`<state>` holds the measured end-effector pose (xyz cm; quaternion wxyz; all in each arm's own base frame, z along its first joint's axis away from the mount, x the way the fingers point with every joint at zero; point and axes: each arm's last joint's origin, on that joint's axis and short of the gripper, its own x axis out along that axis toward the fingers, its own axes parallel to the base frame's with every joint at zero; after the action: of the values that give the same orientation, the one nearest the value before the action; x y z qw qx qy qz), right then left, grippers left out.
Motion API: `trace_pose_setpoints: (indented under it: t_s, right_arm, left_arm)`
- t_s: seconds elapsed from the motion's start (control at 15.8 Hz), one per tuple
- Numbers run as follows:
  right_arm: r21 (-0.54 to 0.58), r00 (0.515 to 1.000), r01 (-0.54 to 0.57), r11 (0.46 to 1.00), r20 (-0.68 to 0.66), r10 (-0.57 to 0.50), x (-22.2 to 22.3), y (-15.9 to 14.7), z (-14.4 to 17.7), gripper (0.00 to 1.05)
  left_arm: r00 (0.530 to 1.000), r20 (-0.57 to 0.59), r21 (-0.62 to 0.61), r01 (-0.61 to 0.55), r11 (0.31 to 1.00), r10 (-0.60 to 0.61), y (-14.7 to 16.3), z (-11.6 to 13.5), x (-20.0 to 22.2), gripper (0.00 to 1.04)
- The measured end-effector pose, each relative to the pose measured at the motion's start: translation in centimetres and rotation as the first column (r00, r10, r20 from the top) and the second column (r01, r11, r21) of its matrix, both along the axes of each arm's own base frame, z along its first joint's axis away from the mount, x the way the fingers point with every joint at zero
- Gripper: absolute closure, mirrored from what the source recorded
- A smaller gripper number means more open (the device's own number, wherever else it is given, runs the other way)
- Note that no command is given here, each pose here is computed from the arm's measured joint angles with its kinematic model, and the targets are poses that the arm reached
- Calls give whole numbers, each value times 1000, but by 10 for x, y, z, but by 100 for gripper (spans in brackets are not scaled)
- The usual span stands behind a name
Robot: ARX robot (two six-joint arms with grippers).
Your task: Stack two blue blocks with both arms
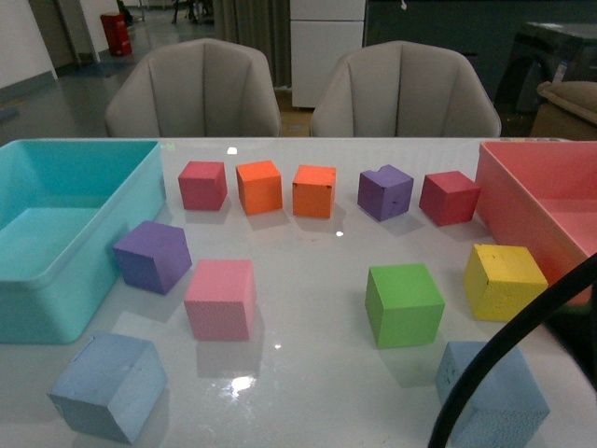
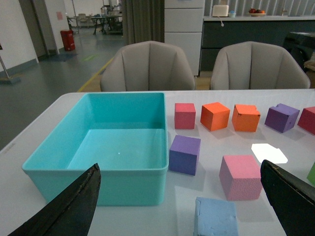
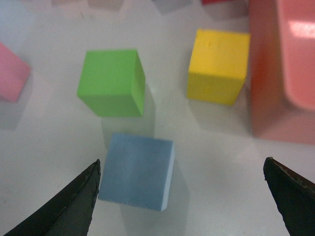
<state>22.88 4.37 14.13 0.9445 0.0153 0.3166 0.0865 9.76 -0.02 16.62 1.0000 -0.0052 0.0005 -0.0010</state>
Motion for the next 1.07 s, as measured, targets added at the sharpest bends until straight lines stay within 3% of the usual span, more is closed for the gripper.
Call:
trace_pose_setpoints:
  t_s: [0.25,0.57,1.07]
  right_arm:
    - [17,990,5,1000,-143,-2,5,10,-30,6]
    - [61,975,27,998,-221,-13,27,28,-38,6]
    - [10,955,33,999,-294,-29,49,46,-69,6]
  left_arm:
    - [1000,0,0,0,1000,0,0,0,0,7]
    - [1000,0,0,0,1000,0,0,0,0,7]
    - [1000,0,0,0,1000,0,0,0,0,7]
